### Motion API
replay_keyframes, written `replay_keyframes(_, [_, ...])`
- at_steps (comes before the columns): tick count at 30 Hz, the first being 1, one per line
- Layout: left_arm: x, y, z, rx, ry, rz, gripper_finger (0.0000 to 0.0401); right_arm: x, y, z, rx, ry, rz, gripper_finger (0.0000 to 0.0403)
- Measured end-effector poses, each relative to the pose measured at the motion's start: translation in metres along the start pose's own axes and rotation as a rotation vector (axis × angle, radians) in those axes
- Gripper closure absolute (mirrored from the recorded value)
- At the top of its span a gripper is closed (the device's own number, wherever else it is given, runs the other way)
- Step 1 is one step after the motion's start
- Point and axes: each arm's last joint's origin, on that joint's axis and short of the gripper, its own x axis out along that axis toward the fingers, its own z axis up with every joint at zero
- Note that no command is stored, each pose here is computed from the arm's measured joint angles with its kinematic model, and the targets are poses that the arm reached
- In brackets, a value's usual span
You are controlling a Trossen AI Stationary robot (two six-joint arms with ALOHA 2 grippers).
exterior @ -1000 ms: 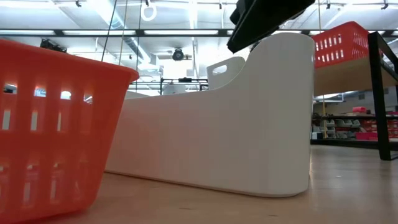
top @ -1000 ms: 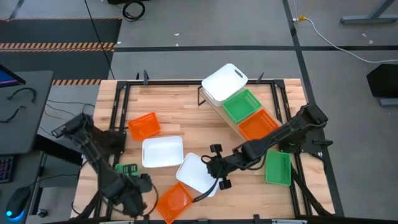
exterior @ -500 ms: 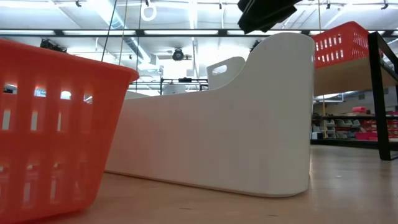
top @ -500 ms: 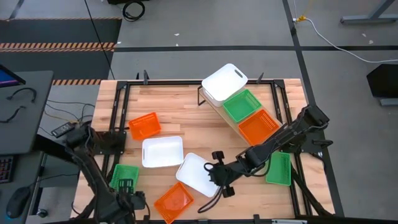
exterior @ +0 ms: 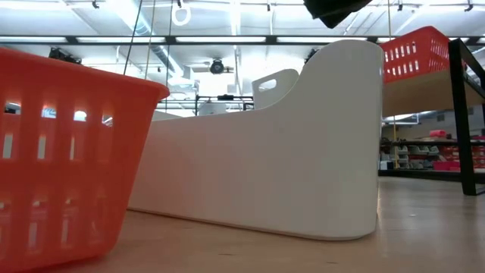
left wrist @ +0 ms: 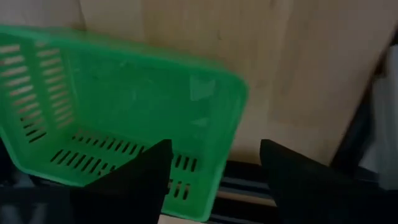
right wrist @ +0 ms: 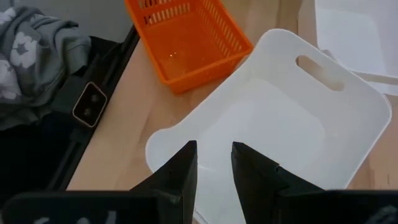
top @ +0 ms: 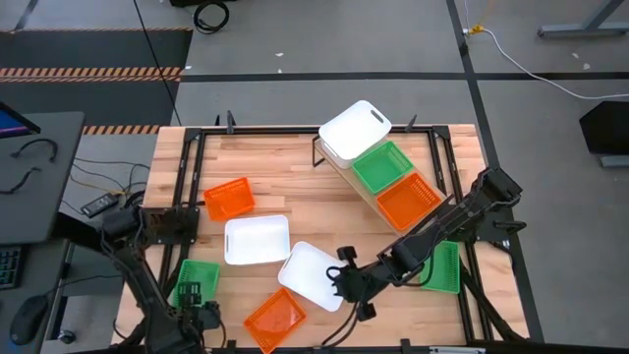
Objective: Stack baskets on shelf by color
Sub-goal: Stack the left green bin on top of the green bin on the shelf
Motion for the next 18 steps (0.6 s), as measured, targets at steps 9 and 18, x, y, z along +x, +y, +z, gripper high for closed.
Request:
replay_keyframes(9, [0.047, -0.001, 0.002, -0.024, -0.023, -0.108, 0.0282, 0.0, 0.0, 0.0, 0.001, -0.002, 0.001, 0.0298])
replay_keyframes(18, [0.029, 0.009, 0.018, 0.01, 0.047, -0.117, 0.0395, 0.0, 0.001, 0.0, -0.01, -0.001, 0.004, 0.0298])
